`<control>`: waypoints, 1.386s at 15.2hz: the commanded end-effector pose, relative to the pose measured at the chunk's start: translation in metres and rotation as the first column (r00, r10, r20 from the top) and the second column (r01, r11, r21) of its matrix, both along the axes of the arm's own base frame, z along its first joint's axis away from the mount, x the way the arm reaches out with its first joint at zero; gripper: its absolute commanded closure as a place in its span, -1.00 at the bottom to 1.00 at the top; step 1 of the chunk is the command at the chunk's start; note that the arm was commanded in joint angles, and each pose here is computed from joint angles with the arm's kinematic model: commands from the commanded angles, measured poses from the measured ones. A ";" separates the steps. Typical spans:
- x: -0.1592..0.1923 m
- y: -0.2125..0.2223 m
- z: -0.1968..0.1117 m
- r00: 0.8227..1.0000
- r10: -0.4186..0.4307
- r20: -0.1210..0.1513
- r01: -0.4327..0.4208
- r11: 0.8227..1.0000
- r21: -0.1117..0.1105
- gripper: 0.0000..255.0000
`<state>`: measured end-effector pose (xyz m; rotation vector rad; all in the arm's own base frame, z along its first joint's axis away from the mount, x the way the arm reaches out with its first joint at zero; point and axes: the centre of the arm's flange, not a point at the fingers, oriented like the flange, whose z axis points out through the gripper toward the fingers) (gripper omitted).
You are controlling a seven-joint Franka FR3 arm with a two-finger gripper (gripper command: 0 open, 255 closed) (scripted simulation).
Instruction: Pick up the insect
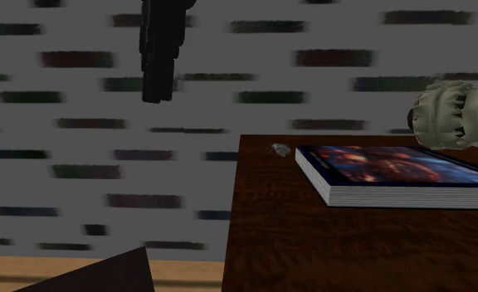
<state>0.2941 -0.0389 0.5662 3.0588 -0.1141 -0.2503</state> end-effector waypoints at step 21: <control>0.241 0.092 -0.064 0.982 0.187 -0.030 -0.184 0.980 0.078 -1.00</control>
